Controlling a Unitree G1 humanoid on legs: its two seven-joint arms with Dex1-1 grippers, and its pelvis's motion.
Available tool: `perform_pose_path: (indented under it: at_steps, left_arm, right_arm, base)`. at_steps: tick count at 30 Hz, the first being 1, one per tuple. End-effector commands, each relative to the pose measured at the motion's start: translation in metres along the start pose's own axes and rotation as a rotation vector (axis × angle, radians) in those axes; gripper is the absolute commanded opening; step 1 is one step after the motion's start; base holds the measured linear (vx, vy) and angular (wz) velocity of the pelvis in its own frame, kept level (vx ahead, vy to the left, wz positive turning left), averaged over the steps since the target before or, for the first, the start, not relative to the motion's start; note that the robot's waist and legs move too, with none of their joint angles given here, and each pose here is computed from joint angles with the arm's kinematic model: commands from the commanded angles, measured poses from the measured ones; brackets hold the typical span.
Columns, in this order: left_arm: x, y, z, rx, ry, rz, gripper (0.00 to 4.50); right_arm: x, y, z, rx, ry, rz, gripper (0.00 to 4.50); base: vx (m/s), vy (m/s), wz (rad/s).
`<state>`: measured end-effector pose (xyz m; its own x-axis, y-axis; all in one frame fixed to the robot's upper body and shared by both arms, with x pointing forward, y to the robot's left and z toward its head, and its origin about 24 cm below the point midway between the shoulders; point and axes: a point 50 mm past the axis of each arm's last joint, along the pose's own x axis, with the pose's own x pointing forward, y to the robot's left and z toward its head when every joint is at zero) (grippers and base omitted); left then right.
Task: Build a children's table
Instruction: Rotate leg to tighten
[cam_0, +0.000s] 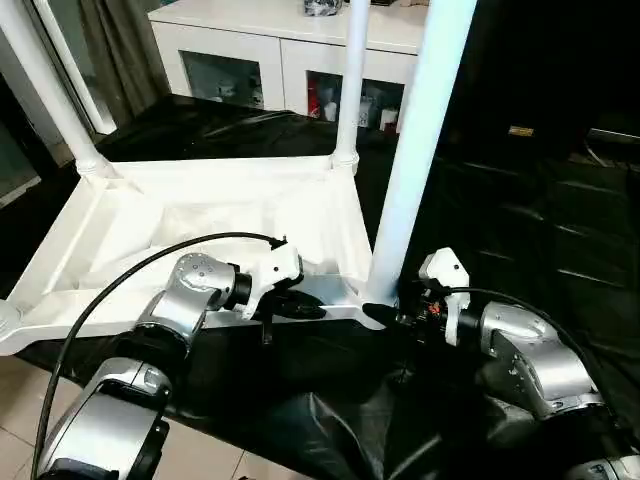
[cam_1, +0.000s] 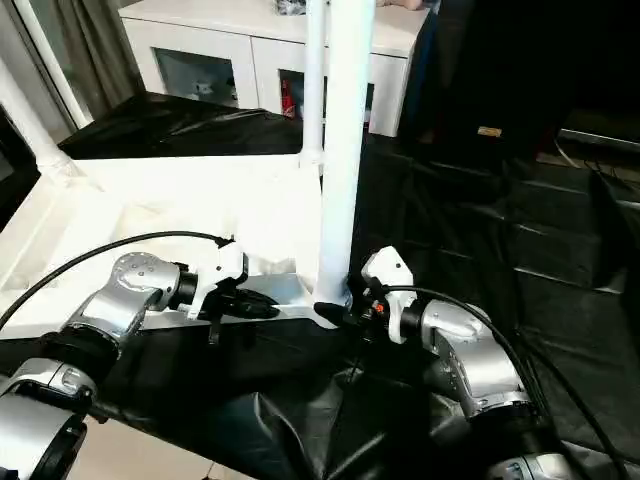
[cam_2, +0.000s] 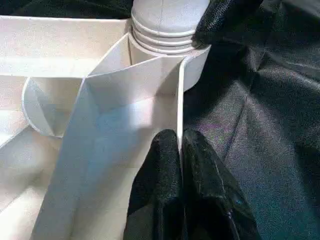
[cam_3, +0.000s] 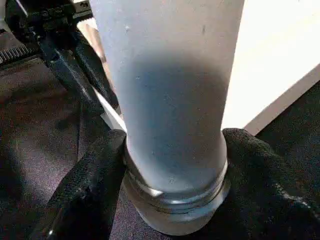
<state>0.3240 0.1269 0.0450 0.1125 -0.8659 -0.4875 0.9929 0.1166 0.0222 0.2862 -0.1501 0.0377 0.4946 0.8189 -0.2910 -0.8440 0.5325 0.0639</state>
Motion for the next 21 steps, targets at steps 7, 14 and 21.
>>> perform_pose_path:
  at_steps: [7, 14, 21]
  left_arm:
    - [0.015, 0.001, -0.004, -0.08, -0.017, 0.104, 0.0]
    - [0.053, 0.008, 0.002, -0.167, 0.028, 0.345, 0.0]
    - [0.077, 0.002, 0.016, -0.086, 0.033, 0.317, 0.0]
  right_arm:
    - [0.017, 0.0, -0.008, 0.05, -0.026, -0.138, 2.71]
    - [0.04, -0.001, -0.032, 0.242, -0.009, -0.536, 2.69]
    - [0.062, 0.012, -0.025, 0.183, -0.019, -0.52, 3.04]
  base:
    - [0.0, 0.0, 0.0]
    - [0.0, 0.0, 0.0]
    - [0.0, 0.0, 0.0]
